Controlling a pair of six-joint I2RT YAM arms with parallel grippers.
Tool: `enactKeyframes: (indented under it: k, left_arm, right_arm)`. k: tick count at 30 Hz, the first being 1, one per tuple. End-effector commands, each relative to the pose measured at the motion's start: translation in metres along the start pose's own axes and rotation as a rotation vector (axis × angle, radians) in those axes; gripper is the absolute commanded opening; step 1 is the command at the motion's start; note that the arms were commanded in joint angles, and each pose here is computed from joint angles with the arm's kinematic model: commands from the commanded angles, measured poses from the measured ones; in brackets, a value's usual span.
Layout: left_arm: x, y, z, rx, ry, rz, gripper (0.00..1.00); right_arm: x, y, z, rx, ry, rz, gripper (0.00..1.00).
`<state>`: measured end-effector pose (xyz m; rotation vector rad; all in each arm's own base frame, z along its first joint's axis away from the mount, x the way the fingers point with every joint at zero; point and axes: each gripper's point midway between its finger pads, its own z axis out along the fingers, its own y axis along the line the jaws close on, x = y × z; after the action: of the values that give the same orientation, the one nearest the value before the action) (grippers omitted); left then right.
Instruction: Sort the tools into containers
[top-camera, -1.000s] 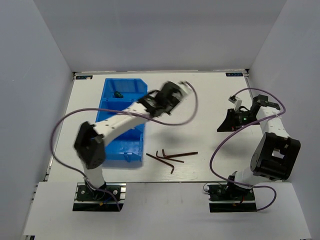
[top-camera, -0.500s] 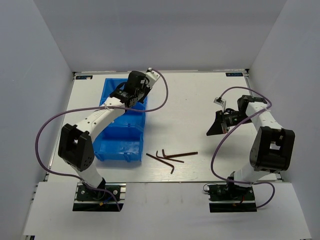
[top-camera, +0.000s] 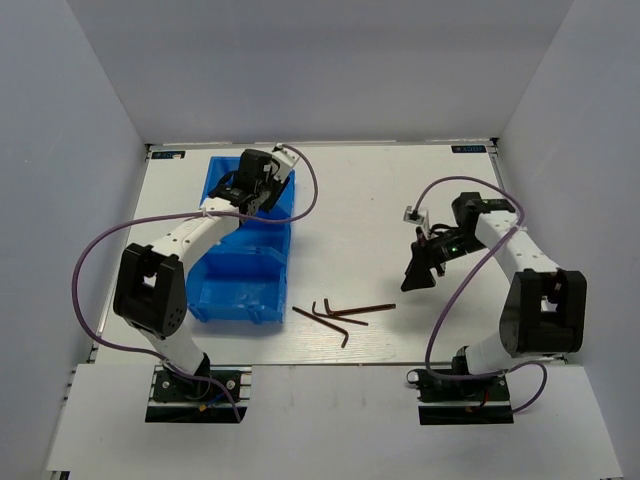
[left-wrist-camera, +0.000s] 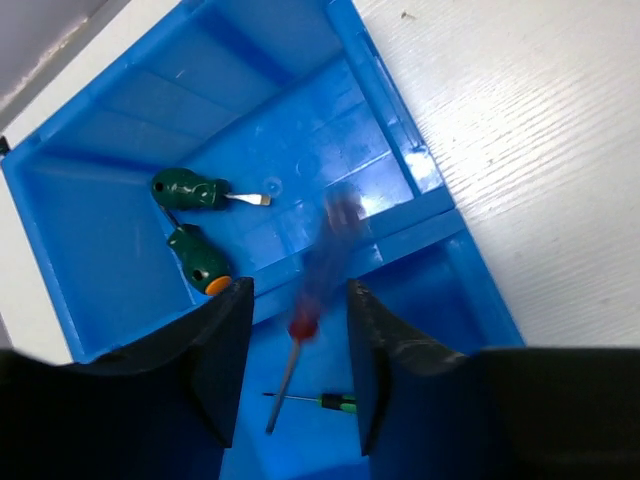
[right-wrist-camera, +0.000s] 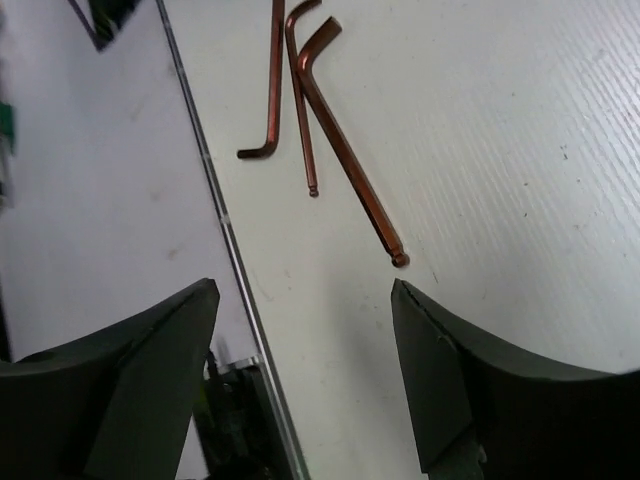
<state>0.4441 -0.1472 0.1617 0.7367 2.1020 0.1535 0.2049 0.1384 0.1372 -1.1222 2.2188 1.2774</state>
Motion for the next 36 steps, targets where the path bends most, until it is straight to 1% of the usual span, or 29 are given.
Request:
enactKeyframes:
  k: [1, 3, 4, 5, 7, 8, 9, 10, 11, 12, 13, 14, 15, 16, 17, 19, 20, 22, 23, 24, 25, 26, 27, 29, 30, 32, 34, 36]
  left_arm:
    - [-0.014, 0.004, -0.003, -0.008, -0.053, -0.023, 0.54]
    - [-0.016, 0.006, -0.01, -0.01, -0.06, -0.034, 0.58]
    - [-0.014, 0.005, -0.01, -0.007, -0.052, -0.032, 0.58]
    - [-0.012, 0.005, -0.013, -0.007, -0.051, -0.032, 0.59]
    - [-0.011, 0.005, -0.019, -0.007, -0.052, -0.043, 0.59]
    - [-0.009, 0.005, -0.022, -0.008, -0.053, -0.043, 0.59]
    - [-0.011, 0.006, -0.026, -0.009, -0.057, -0.056, 0.59]
    - [-0.016, 0.007, -0.036, -0.007, -0.083, -0.077, 0.59]
    - [-0.021, 0.008, -0.043, -0.004, -0.105, -0.092, 0.59]
    - [-0.027, 0.002, -0.05, 0.008, -0.121, -0.097, 0.56]
    - [-0.035, -0.005, -0.057, 0.054, -0.153, -0.13, 0.41]
    - [-0.037, -0.011, -0.065, 0.098, -0.152, -0.15, 0.3]
    - [-0.04, -0.02, -0.072, 0.147, -0.163, -0.176, 0.22]
    - [-0.047, -0.036, -0.08, 0.225, -0.179, -0.215, 0.16]
    - [-0.045, -0.043, -0.082, 0.26, -0.167, -0.242, 0.08]
    - [-0.036, -0.063, -0.097, 0.325, -0.138, -0.284, 0.08]
    - [-0.035, -0.066, -0.103, 0.338, -0.136, -0.338, 0.15]
    - [-0.024, -0.072, -0.115, 0.349, -0.125, -0.369, 0.32]
    - [-0.026, -0.07, -0.133, 0.342, -0.151, -0.399, 0.38]
    - [-0.027, -0.069, -0.14, 0.34, -0.168, -0.409, 0.51]
    - [-0.018, -0.068, -0.146, 0.332, -0.147, -0.427, 0.55]
    - [-0.019, -0.067, -0.153, 0.331, -0.157, -0.428, 0.57]
    - [-0.017, -0.065, -0.163, 0.331, -0.167, -0.443, 0.59]
    - [-0.01, -0.064, -0.17, 0.323, -0.147, -0.443, 0.59]
    - [-0.005, -0.064, -0.171, 0.315, -0.134, -0.457, 0.6]
    - [-0.004, -0.063, -0.178, 0.314, -0.154, -0.469, 0.6]
    - [0.001, -0.065, -0.18, 0.316, -0.148, -0.487, 0.6]
    - [0.0, -0.062, -0.183, 0.302, -0.162, -0.489, 0.6]
  right_arm:
    - [0.003, -0.018, 0.007, 0.103, 0.08, -0.217, 0.76]
    - [0.002, -0.02, 0.018, 0.068, 0.119, -0.255, 0.75]
    - [0.001, -0.019, 0.02, 0.051, 0.122, -0.261, 0.7]
    - [-0.007, -0.02, 0.022, 0.044, 0.126, -0.29, 0.68]
    - [-0.008, -0.029, 0.03, 0.032, 0.148, -0.271, 0.65]
    - [-0.016, -0.028, 0.033, 0.031, 0.156, -0.302, 0.65]
    - [-0.013, -0.036, 0.037, 0.034, 0.18, -0.289, 0.65]
    - [-0.015, -0.039, 0.04, 0.042, 0.184, -0.307, 0.65]
    - [-0.013, -0.045, 0.044, 0.067, 0.222, -0.343, 0.65]
    - [-0.011, -0.048, 0.047, 0.076, 0.239, -0.355, 0.65]
    - [-0.011, -0.051, 0.051, 0.086, 0.246, -0.387, 0.66]
    - [-0.004, -0.054, 0.058, 0.09, 0.288, -0.416, 0.66]
    - [0.0, -0.054, 0.062, 0.083, 0.308, -0.429, 0.66]
    - [0.001, -0.054, 0.064, 0.076, 0.32, -0.444, 0.66]
    - [0.007, -0.053, 0.073, 0.056, 0.356, -0.458, 0.66]
    - [0.013, -0.055, 0.078, 0.051, 0.393, -0.486, 0.66]
    - [0.019, -0.053, 0.086, 0.039, 0.41, -0.513, 0.66]
    - [0.02, -0.056, 0.091, 0.056, 0.426, -0.545, 0.66]
    - [0.03, -0.052, 0.096, 0.038, 0.45, -0.544, 0.66]
    - [0.029, -0.055, 0.1, 0.045, 0.45, -0.569, 0.66]
    - [0.036, -0.054, 0.103, 0.044, 0.478, -0.575, 0.65]
    - [0.042, -0.052, 0.106, 0.04, 0.498, -0.578, 0.65]
    - [0.039, -0.055, 0.11, 0.054, 0.491, -0.603, 0.65]
    - [0.048, -0.054, 0.115, 0.066, 0.522, -0.596, 0.63]
    - [0.047, -0.056, 0.117, 0.082, 0.527, -0.618, 0.63]
    - [0.055, -0.054, 0.122, 0.085, 0.559, -0.626, 0.62]
    - [0.062, -0.052, 0.126, 0.084, 0.579, -0.639, 0.62]
    - [0.069, -0.057, 0.13, 0.124, 0.616, -0.662, 0.58]
